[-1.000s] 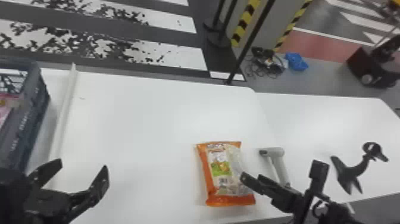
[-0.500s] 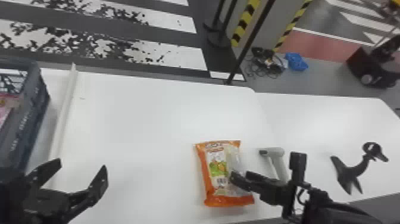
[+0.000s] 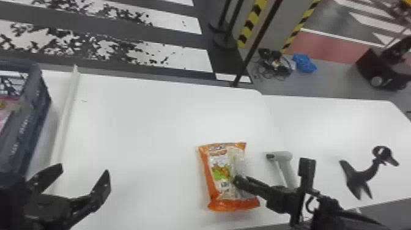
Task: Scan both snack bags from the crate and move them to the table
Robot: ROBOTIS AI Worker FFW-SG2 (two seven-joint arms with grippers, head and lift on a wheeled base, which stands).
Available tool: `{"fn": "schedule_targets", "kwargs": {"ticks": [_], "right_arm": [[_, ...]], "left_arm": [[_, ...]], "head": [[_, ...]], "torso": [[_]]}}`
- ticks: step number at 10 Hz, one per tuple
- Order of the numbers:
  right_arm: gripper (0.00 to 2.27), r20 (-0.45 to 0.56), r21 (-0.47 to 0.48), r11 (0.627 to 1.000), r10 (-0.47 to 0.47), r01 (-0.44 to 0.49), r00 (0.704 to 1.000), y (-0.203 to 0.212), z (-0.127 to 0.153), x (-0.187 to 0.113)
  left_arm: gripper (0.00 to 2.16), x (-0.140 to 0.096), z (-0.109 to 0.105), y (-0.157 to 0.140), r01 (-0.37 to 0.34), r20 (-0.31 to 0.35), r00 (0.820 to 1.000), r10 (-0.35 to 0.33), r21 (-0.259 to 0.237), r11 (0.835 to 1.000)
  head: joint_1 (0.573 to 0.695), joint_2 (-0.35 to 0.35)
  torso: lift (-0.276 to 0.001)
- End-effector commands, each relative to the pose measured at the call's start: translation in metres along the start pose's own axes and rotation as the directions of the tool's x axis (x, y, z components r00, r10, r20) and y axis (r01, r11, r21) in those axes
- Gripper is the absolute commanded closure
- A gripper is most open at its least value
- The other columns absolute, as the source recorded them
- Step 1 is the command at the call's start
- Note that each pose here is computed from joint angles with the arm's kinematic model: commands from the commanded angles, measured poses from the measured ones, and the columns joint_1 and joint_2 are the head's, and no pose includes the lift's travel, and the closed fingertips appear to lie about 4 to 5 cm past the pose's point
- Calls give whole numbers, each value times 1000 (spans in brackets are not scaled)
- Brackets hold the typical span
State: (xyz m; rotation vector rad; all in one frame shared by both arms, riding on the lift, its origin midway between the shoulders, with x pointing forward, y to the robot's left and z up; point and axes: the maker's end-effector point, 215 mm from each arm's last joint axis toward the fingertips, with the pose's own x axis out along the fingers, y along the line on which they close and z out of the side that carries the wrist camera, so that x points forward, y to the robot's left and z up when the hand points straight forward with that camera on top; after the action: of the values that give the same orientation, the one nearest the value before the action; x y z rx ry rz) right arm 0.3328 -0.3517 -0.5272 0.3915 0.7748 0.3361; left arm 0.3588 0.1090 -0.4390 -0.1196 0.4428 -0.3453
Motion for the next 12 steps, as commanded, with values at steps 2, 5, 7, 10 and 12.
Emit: {"fn": "schedule_targets", "kwargs": {"ticks": [2,5,7,10,12], "right_arm": [[2246,18,28,999,27,-27,999,13,10,-14],[2246,126,61,997,39,-47,991,13,58,-42],[2246,317,200,978,-11,-56,948,-22,105,-68],[2250,503,442,886,-116,-139,857,-94,164,-136],[2250,508,534,842,-245,-79,826,-160,169,-156]], "left_arm": [[63,1,0,0,0,1,1000,0,-3,1000],[63,1,0,1,-3,0,1000,3,-1,1000],[63,1,3,6,-9,5,1000,9,-4,1000],[63,1,5,10,-11,8,1000,11,-2,1000],[63,-1,0,12,-14,0,1000,14,-3,1000]], "head": [[695,-350],[695,-350],[695,-350],[695,-350],[695,-350]], "torso": [[-87],[-87],[-87],[-87],[-87]]}}
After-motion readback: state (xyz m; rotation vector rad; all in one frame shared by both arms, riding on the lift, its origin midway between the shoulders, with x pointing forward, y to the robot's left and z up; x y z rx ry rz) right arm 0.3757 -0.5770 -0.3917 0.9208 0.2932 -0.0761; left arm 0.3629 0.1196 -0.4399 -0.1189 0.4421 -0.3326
